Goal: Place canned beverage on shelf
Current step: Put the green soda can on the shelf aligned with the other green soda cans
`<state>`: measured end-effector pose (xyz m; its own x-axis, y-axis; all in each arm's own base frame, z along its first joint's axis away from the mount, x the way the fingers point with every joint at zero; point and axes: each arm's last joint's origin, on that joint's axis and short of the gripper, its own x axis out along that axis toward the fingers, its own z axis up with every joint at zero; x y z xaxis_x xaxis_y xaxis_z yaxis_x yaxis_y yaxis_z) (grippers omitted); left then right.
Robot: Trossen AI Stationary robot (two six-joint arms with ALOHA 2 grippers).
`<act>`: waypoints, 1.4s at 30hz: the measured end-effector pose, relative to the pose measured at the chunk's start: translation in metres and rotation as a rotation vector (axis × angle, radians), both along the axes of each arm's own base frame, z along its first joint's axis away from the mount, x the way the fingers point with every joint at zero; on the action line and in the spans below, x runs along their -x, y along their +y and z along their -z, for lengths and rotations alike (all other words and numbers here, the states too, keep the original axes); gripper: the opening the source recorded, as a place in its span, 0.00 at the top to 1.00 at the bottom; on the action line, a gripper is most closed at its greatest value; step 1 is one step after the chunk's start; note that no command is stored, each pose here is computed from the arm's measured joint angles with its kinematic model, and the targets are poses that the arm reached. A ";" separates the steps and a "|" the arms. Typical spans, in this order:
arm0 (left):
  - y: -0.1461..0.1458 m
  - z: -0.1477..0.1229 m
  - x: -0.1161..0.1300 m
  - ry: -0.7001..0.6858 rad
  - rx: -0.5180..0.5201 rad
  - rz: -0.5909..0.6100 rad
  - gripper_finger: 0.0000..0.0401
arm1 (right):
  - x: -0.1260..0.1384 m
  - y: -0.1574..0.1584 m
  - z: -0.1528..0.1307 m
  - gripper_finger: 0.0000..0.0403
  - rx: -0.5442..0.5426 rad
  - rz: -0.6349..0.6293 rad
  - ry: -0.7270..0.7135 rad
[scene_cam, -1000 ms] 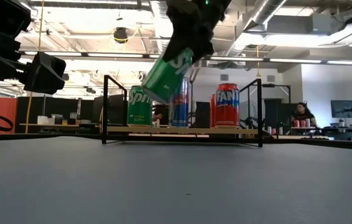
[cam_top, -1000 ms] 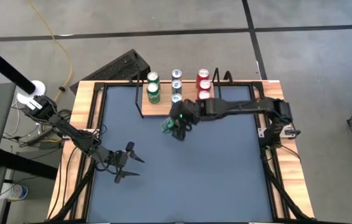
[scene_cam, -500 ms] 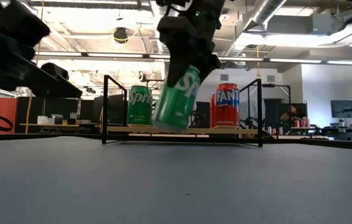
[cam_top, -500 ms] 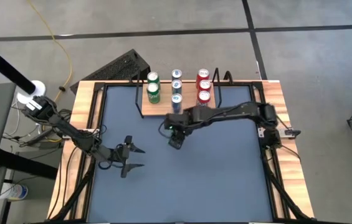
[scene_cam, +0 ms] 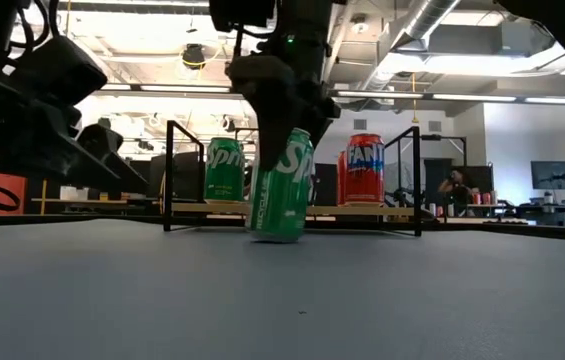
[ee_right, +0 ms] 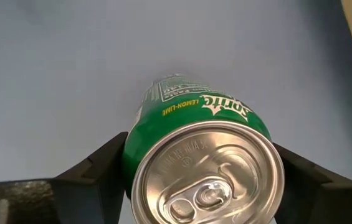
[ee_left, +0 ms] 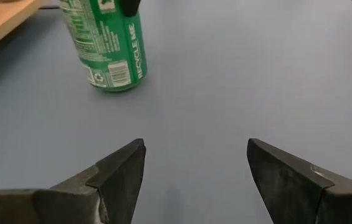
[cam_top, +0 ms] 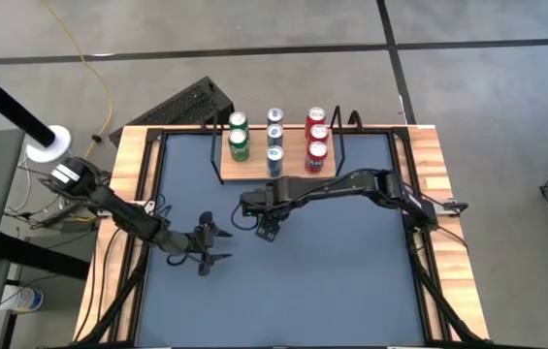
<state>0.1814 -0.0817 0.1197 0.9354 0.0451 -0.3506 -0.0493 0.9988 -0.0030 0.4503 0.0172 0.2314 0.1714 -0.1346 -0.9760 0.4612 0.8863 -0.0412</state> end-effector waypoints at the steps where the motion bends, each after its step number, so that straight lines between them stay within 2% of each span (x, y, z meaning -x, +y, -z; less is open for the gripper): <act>1: -0.001 0.001 -0.001 0.006 -0.005 0.002 0.33 | 0.000 0.000 0.001 0.27 -0.008 -0.019 0.005; 4: -0.002 0.003 -0.005 0.022 -0.014 0.006 0.33 | -0.001 0.000 0.003 0.23 -0.010 -0.078 0.015; 11: -0.003 0.006 -0.006 0.037 -0.031 0.023 0.33 | -0.006 -0.007 0.005 0.20 -0.024 -0.110 -0.023; 22: -0.003 0.006 -0.006 0.040 -0.032 0.026 0.33 | -0.010 -0.012 0.004 0.20 -0.018 -0.120 -0.059; 27: -0.003 0.006 -0.006 0.040 -0.032 0.027 0.33 | -0.017 -0.012 0.002 0.20 -0.007 -0.127 -0.131; 37: -0.003 0.006 -0.006 0.040 -0.032 0.029 0.33 | -0.016 -0.018 0.002 0.14 -0.013 -0.132 -0.120; 42: -0.003 0.006 -0.006 0.040 -0.038 0.031 0.33 | -0.016 -0.019 -0.012 0.13 0.012 -0.136 -0.156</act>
